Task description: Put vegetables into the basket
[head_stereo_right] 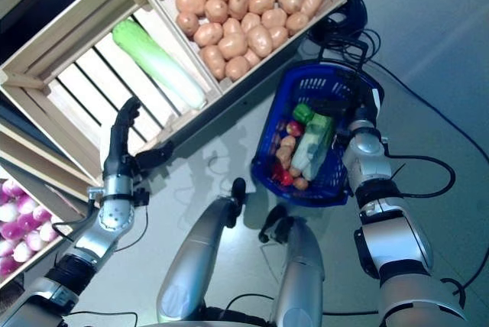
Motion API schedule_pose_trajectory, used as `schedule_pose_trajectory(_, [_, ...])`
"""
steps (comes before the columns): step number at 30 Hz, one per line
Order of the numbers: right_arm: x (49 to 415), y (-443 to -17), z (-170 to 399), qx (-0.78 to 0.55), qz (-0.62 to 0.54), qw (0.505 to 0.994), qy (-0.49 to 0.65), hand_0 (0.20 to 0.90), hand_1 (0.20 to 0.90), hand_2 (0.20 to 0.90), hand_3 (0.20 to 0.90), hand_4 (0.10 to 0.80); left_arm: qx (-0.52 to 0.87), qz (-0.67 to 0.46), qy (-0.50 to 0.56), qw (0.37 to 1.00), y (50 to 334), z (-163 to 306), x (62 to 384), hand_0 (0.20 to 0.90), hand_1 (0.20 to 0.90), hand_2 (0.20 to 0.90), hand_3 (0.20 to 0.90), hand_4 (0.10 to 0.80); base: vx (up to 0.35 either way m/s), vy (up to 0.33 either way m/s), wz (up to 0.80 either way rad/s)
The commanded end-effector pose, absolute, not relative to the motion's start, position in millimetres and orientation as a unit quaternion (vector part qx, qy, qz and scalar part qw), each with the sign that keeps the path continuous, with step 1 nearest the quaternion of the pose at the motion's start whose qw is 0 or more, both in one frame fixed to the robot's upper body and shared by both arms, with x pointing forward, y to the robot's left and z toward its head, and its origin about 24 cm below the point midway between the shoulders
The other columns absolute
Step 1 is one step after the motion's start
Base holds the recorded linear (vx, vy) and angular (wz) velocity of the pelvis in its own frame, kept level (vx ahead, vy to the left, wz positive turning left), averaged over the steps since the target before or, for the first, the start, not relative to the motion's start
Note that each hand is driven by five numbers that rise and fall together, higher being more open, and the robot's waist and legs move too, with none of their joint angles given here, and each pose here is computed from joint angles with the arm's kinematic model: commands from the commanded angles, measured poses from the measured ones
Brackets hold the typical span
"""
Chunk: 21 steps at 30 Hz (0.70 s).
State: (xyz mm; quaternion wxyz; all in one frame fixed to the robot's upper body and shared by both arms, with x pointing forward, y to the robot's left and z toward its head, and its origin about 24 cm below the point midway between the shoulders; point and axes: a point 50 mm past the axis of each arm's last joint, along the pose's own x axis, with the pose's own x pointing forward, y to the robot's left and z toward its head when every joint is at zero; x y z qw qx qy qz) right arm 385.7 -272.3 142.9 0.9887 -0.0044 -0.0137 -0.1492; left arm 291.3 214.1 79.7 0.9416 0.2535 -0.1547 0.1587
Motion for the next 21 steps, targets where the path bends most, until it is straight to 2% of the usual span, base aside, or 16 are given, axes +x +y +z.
schedule_pose_trajectory(1, [385.0,-276.2,211.9,0.018,-0.119,0.978,-0.168,0.900,0.900,0.900,0.900,0.800,0.312,0.251,-0.260,0.879,235.4,139.1,295.6,0.900,0.900,0.900,0.900,0.800,0.006,0.049,-0.09])
schedule_pose_trajectory(3, [385.2,-272.0,211.6,0.024,-0.106,0.979,-0.173,0.900,0.900,0.900,0.900,0.800,0.354,0.293,-0.240,0.855,249.6,142.3,300.6,0.900,0.900,0.900,0.900,0.800,0.013,0.058,-0.13])
schedule_pose_trajectory(4, [385.9,-263.0,208.4,0.006,-0.090,0.981,-0.173,0.900,0.900,0.900,0.900,0.800,0.408,0.330,-0.235,0.818,266.4,151.1,305.6,0.900,0.900,0.900,0.900,0.800,0.010,0.062,-0.12])
schedule_pose_trajectory(7, [386.0,-248.8,200.4,-0.065,-0.054,0.984,-0.155,0.900,0.900,0.900,0.900,0.800,0.484,0.355,-0.210,0.772,292.5,174.4,317.2,0.900,0.900,0.900,0.900,0.800,0.006,0.074,-0.03])
schedule_pose_trajectory(10, [382.8,-249.8,194.4,-0.060,-0.041,0.987,-0.144,0.900,0.900,0.900,0.900,0.800,0.531,0.373,-0.173,0.741,314.1,183.9,323.1,0.900,0.900,0.900,0.900,0.800,0.018,0.075,-0.19])
schedule_pose_trajectory(13, [381.5,-251.1,192.3,-0.048,-0.030,0.987,-0.150,0.900,0.900,0.900,0.900,0.800,0.572,0.386,-0.151,0.708,325.3,189.7,329.0,0.900,0.900,0.900,0.900,0.800,0.008,0.085,-0.12])
schedule_pose_trajectory(18, [382.1,-230.8,195.0,-0.125,0.032,0.979,-0.157,0.900,0.900,0.900,0.900,0.800,0.617,0.386,-0.119,0.675,331.3,197.2,339.1,0.900,0.900,0.900,0.900,0.800,0.012,0.081,-0.17])
schedule_pose_trajectory(21, [381.0,-232.2,205.6,-0.139,0.044,0.975,-0.169,0.900,0.900,0.900,0.900,0.800,0.645,0.383,-0.113,0.652,335.9,207.9,343.2,0.900,0.900,0.900,0.900,0.800,-0.003,0.047,-0.11])
